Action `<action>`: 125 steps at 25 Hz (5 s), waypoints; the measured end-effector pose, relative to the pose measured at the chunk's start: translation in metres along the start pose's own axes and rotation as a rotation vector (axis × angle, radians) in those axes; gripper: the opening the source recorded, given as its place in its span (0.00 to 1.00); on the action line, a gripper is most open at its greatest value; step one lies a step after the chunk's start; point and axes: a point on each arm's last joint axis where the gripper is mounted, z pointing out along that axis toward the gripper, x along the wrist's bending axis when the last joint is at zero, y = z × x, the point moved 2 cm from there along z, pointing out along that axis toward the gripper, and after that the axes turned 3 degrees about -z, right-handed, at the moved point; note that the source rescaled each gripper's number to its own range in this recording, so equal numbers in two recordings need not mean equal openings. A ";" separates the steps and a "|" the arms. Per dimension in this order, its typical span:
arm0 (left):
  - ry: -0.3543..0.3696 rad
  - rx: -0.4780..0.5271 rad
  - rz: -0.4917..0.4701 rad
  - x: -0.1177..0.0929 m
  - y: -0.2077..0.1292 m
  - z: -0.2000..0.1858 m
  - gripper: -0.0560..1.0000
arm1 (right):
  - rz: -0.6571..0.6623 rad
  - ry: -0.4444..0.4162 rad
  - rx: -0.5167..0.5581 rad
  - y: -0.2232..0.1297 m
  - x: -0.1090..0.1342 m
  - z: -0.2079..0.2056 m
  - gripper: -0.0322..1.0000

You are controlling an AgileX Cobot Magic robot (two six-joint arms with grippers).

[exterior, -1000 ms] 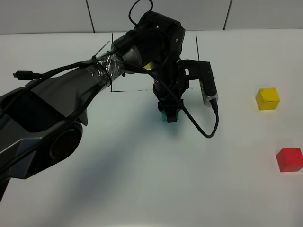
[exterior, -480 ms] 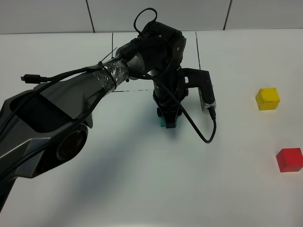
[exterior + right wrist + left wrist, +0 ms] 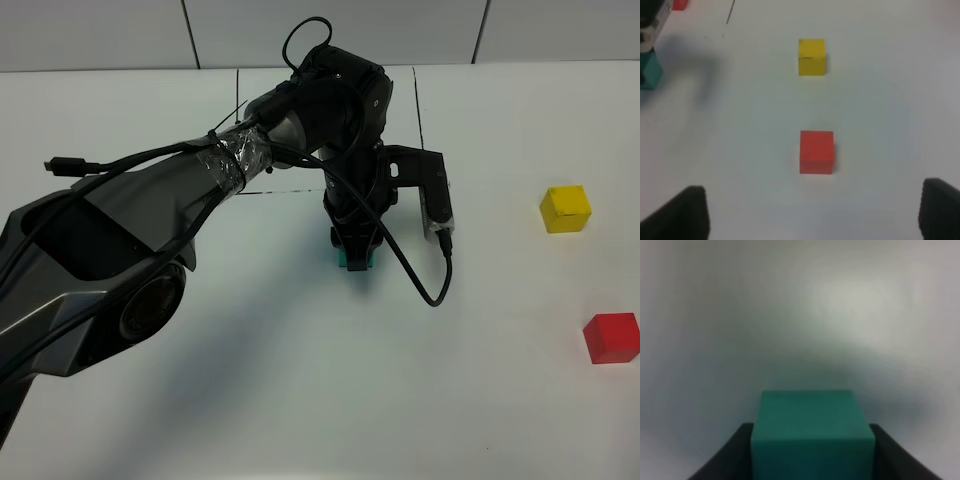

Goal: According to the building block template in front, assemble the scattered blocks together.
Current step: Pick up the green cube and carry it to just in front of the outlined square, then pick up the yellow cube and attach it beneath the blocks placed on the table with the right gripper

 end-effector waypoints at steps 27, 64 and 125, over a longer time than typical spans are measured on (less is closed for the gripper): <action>0.073 -0.172 -0.077 -0.004 0.002 -0.087 1.00 | 0.000 0.000 0.000 0.000 0.000 0.000 0.74; 0.437 -0.460 -1.235 -0.066 -0.290 -0.247 0.97 | 0.003 0.005 -0.001 0.000 0.001 0.000 0.74; 0.693 -0.830 -1.353 -0.365 -0.321 -0.171 0.97 | 0.005 0.009 -0.001 0.000 0.001 0.000 0.74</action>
